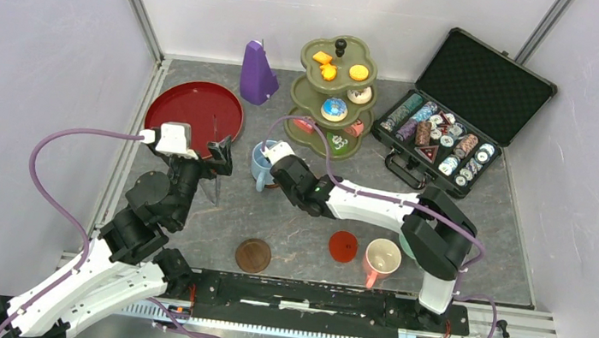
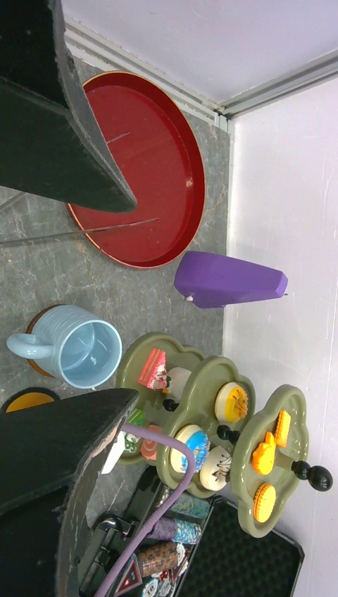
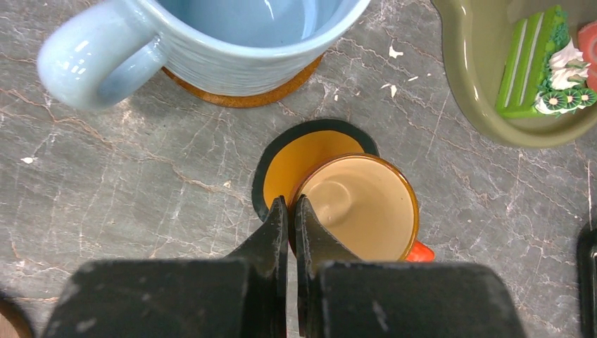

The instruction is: Serve the afternoon tea

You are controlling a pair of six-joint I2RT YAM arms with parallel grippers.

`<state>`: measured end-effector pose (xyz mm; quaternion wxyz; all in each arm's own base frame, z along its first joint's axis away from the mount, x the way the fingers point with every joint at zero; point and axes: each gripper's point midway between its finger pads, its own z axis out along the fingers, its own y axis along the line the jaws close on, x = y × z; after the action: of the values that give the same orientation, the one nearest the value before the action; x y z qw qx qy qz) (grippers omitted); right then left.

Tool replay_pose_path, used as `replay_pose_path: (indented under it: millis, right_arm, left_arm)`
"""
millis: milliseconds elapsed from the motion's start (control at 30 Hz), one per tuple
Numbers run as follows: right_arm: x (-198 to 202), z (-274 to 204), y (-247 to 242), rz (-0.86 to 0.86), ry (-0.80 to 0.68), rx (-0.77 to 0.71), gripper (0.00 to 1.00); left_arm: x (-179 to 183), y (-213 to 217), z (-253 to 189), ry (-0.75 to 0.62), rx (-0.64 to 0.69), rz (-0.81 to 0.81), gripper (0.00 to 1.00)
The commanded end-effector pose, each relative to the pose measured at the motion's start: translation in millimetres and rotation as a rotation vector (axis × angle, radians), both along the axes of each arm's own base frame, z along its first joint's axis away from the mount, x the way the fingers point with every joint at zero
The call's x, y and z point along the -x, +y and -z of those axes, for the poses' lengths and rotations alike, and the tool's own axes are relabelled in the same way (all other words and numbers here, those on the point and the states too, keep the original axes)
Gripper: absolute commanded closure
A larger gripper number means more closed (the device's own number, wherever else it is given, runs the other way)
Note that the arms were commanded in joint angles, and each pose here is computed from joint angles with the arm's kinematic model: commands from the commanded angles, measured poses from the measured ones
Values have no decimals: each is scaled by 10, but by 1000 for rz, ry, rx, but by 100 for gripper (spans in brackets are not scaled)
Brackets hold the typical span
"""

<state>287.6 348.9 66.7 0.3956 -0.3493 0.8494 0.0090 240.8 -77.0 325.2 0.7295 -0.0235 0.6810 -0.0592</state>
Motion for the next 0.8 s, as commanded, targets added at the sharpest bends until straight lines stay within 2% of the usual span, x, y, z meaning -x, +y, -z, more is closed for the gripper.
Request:
replay_pose_path:
  millis: [0,100,167,367,433,567,767]
  right_arm:
    - [-80,-186,251,-6,-43,-92,100]
    - [-78,-159,261,-8,-47,-100,100]
    - [-89,-148,261,-6,-53,-98,96]
    - [-72,-322,234,-14,-68,-85,53]
    - [-14,-475,170,-19,-79,-84,44]
    - [285,-586,-170,-40,-63,-41,33]
    - [1019,-100,-921,-87,139,16,19]
  left_arm:
    - [-20,55,-37,-17,-31,-27,0]
    - [-20,52,-37,-15,-33,-25,0]
    - [-20,50,-33,-14,-34,-24,0]
    - [-27,38,-17,-10,-36,-22,0]
    - [-35,24,-9,-7,-39,-18,0]
    - [-41,6,-1,-4,-40,-12,0]
    - [-53,-29,9,0,-36,1,0]
